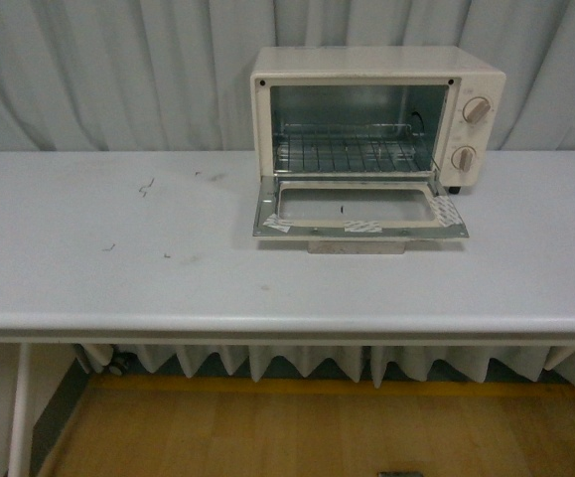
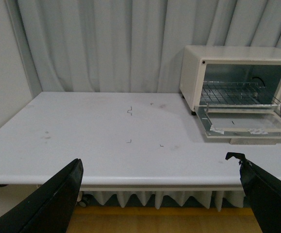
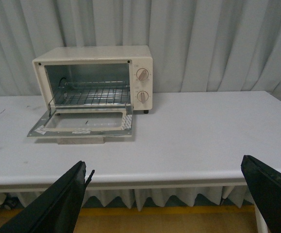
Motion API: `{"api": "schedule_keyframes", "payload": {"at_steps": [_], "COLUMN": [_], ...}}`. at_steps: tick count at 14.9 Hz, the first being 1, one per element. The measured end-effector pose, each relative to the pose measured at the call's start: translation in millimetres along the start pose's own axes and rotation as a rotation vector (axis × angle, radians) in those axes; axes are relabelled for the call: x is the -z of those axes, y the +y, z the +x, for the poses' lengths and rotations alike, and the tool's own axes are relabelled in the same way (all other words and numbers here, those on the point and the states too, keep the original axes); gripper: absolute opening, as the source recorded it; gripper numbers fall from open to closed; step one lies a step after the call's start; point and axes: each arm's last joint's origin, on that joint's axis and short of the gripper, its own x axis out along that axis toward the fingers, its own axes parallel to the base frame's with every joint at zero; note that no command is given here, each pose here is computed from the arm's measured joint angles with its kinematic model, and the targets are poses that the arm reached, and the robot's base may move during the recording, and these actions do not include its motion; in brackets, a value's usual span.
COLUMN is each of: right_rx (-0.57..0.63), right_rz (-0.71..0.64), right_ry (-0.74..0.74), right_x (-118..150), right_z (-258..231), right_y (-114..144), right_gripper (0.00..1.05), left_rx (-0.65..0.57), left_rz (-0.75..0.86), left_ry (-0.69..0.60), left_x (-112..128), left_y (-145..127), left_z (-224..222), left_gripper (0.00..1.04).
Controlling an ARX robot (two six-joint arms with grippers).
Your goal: Open oven
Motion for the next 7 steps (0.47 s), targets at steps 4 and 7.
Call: {"api": "schedule_keyframes", "payload": {"at_steps": [4,7], "right_rx": [0.0,0.0], "right_rz": [0.0,0.0], "right_ry": [0.0,0.0], "right_x": [0.0,0.0], "right_z": [0.0,0.0], "right_y": [0.0,0.0], "right_gripper": [0.98,0.98], "left_rx": [0.0,0.0], "left_rz": [0.0,0.0], "left_ry": [0.0,0.0], "left_x": [0.0,0.0], "left_y": [0.0,0.0], "left_z": [0.0,0.0], "left_gripper": [0.98,0.98]}}
